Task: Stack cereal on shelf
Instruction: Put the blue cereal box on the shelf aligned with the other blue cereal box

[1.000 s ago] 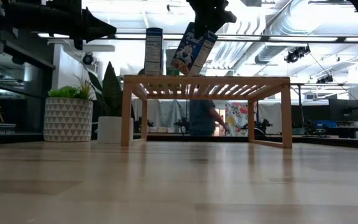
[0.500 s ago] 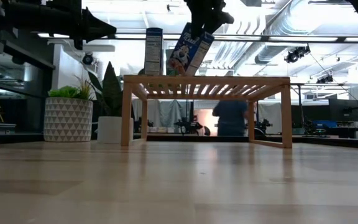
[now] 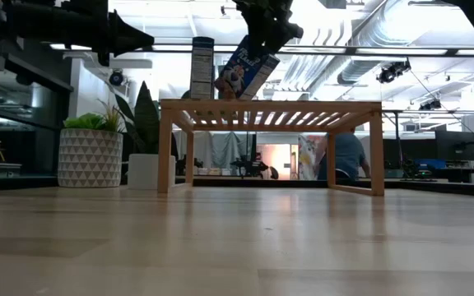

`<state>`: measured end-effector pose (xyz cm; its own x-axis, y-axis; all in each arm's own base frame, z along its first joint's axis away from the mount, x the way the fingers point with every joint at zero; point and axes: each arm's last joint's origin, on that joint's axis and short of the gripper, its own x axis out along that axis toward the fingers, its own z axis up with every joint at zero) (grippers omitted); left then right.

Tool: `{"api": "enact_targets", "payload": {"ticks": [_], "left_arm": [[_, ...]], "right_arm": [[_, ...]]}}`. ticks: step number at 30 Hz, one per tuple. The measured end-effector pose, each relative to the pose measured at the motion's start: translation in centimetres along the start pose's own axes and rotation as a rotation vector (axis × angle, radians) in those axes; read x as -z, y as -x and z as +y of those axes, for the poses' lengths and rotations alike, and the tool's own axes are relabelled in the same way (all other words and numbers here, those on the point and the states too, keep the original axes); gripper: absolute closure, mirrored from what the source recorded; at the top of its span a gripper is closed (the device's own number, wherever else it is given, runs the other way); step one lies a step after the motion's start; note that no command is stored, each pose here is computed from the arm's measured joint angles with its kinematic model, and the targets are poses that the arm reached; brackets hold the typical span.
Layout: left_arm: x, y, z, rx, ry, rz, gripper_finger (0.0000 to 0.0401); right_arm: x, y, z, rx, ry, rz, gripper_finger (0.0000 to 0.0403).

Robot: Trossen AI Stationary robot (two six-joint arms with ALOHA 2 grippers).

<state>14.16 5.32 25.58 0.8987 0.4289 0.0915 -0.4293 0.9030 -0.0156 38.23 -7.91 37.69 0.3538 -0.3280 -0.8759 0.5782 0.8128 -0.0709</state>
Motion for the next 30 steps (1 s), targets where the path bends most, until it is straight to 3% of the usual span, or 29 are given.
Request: {"api": "enact_targets", "payload": {"ticks": [8,16,25,30], "left_arm": [[0.0,0.0,0.0,0.002,0.0,0.001,0.0401],[0.1,0.0,0.0,0.003,0.0,0.005,0.0401],[0.3,0.0,0.0,0.003,-0.002,0.025,0.0401],[0.4,0.0,0.0,0.003,-0.003,0.039,0.0401]], "right_arm": [[-0.5,0.4,0.0,0.004,0.011,-0.058,0.018],[-0.2,0.8,-0.2,0.015,0.066,-0.048,0.0178],[1.9,5.3,-2.0,0.107,0.092,-0.05,0.0178],[4.6,7.4,-1.3,0.153,0.107,-0.037,0.0178]]}}
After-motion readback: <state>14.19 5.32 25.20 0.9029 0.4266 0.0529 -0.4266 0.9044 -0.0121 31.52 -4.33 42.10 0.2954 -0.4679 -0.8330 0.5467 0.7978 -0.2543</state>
